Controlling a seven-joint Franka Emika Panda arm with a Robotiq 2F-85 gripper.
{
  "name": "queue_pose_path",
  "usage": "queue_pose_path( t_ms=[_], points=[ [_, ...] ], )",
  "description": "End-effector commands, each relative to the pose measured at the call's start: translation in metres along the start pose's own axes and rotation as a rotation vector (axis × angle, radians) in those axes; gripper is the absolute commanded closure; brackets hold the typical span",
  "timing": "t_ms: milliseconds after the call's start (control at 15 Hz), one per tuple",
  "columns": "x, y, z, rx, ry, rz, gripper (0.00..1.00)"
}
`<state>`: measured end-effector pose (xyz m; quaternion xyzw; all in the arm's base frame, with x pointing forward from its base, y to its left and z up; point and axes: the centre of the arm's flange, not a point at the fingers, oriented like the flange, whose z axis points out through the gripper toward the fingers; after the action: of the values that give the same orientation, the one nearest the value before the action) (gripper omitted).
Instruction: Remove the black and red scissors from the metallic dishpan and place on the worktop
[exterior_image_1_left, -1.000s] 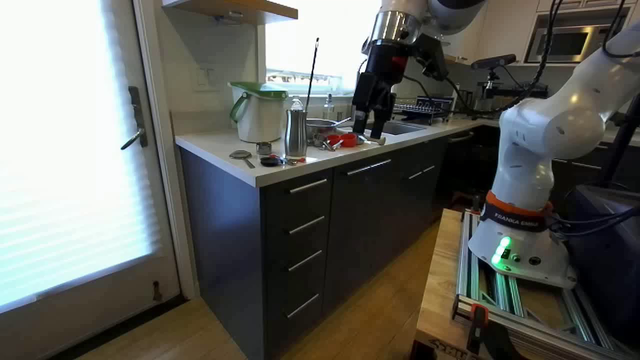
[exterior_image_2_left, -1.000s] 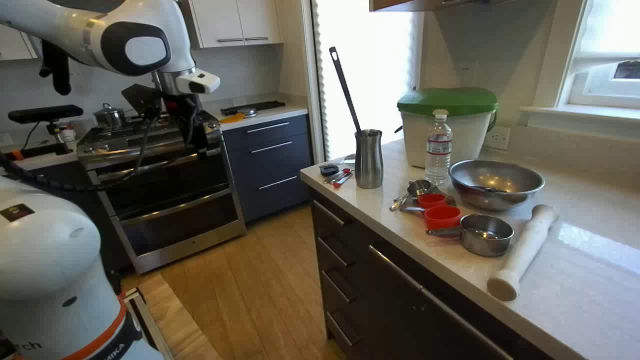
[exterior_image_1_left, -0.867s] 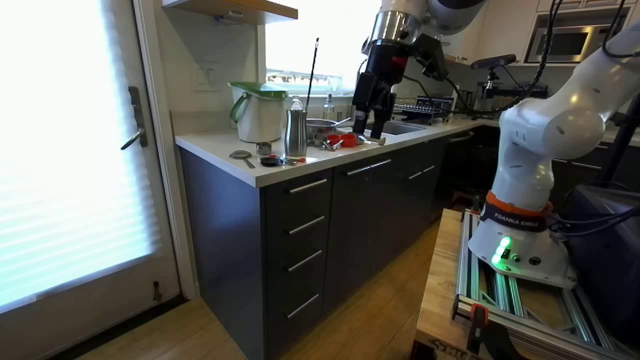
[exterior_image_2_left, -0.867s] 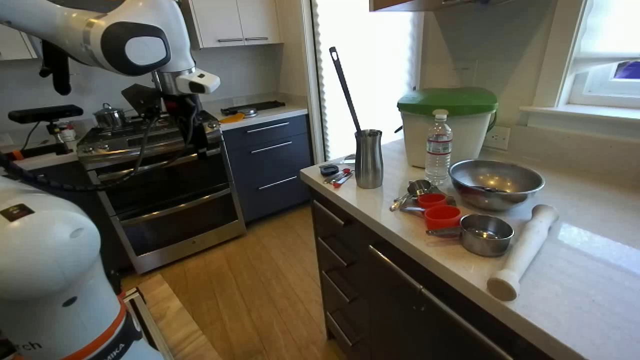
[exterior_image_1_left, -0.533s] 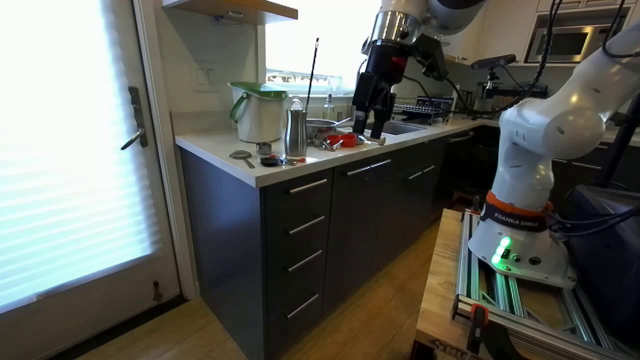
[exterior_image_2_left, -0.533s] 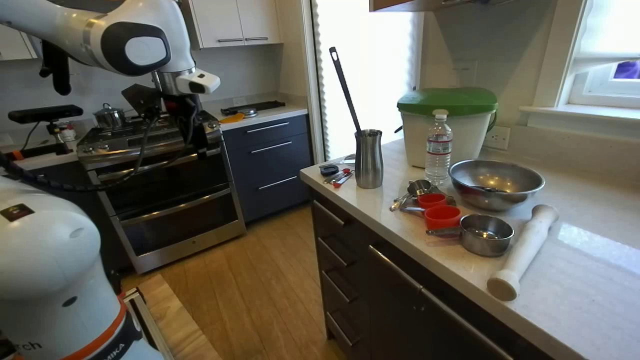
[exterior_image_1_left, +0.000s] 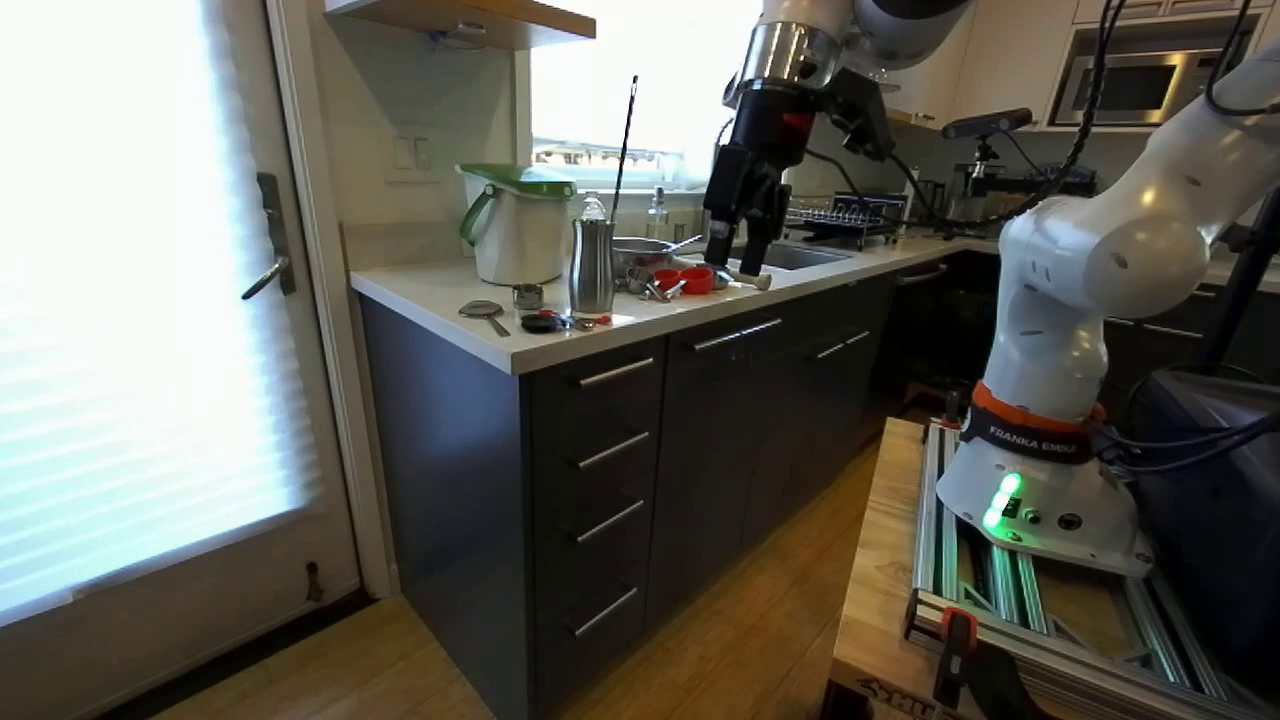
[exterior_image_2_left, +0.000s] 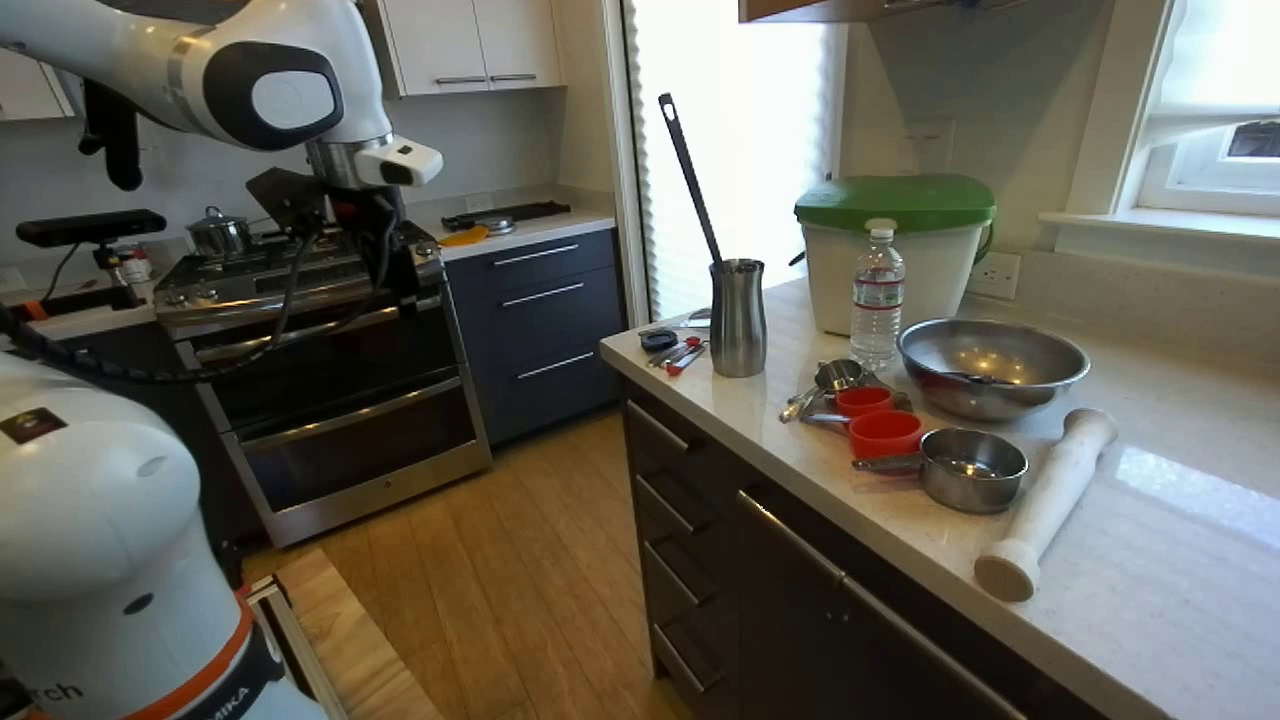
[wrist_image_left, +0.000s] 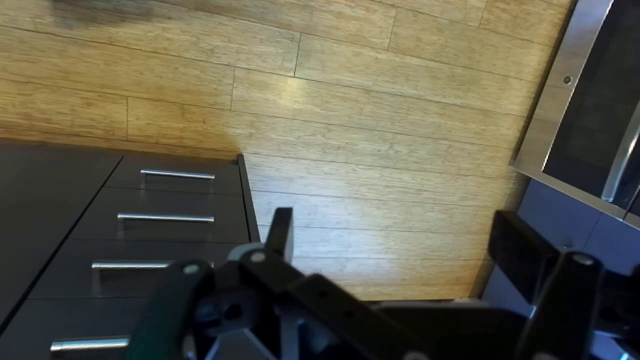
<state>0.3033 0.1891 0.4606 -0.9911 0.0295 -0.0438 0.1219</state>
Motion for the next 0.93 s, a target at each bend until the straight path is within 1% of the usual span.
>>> queue_pose_path(
  t_ms=[0, 267, 400, 533, 667, 733, 800, 867],
  points=[
    [0.015, 0.059, -0.023, -0.059, 0.062, -0.004, 0.00],
    [0.045, 0.150, -0.058, -0.218, 0.101, -0.095, 0.00],
    [0.057, 0.198, -0.077, -0.279, 0.129, -0.125, 0.00],
    [0.070, 0.238, -0.096, -0.337, 0.141, -0.162, 0.00],
    [0.082, 0.269, -0.115, -0.370, 0.151, -0.186, 0.00],
    [0.091, 0.285, -0.126, -0.401, 0.180, -0.190, 0.00],
    [0.101, 0.299, -0.138, -0.402, 0.214, -0.211, 0.00],
    [0.110, 0.310, -0.148, -0.376, 0.255, -0.227, 0.00]
  ],
)
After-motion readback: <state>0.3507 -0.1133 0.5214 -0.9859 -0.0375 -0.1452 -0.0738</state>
